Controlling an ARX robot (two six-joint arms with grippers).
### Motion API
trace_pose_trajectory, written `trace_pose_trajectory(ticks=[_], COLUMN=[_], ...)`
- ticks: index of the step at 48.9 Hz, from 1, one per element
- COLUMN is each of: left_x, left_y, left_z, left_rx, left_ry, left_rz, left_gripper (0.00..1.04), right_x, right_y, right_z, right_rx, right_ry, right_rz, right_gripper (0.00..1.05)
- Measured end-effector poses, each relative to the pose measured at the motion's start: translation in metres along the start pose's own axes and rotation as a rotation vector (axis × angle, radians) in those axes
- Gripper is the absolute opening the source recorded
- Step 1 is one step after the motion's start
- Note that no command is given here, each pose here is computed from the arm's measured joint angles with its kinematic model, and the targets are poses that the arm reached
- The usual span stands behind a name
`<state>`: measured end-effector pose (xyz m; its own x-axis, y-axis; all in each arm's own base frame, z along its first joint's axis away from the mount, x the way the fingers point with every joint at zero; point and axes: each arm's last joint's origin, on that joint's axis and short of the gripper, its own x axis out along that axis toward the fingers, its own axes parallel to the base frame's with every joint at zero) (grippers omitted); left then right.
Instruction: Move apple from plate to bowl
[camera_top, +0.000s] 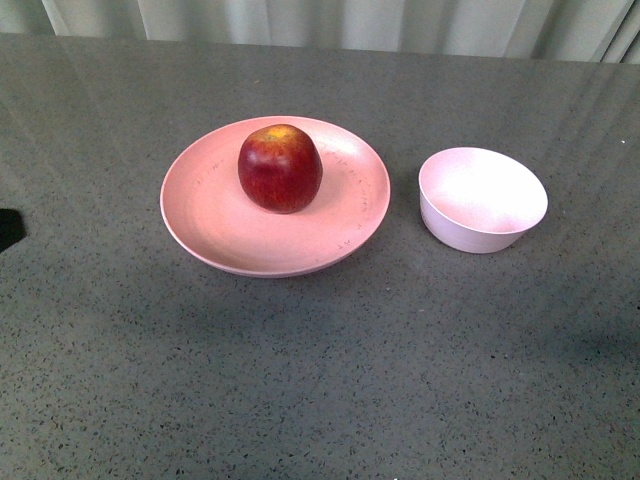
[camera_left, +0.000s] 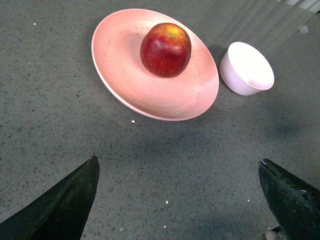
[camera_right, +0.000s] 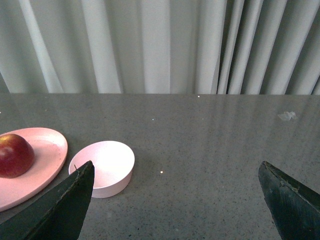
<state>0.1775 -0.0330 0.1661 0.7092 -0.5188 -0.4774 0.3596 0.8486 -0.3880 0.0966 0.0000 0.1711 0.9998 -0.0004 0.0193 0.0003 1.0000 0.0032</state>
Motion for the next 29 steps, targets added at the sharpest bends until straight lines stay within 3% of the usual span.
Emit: trace_pose_trajectory(ticks=[3,4,29], left_x=[0.019,0.072,0.160], left_y=[-0.001,-0.003,-0.003], left_z=[0.006,0.016,0.046], left_rx=[0.002,0.009,0.056], left_ry=[0.020,0.079,0.117], left_rz=[-0.003,-0.001,0.053], left_gripper=[0.96,0.96,0.96], right_x=[0.000,0.000,0.000], right_y=[0.000,0.000,0.000], right_z=[0.000,0.000,0.000], right_rx=[0.000,0.000,0.000], right_ry=[0.000,0.000,0.000], right_rz=[0.000,0.000,0.000], right_gripper=[0.96,0.96,0.96])
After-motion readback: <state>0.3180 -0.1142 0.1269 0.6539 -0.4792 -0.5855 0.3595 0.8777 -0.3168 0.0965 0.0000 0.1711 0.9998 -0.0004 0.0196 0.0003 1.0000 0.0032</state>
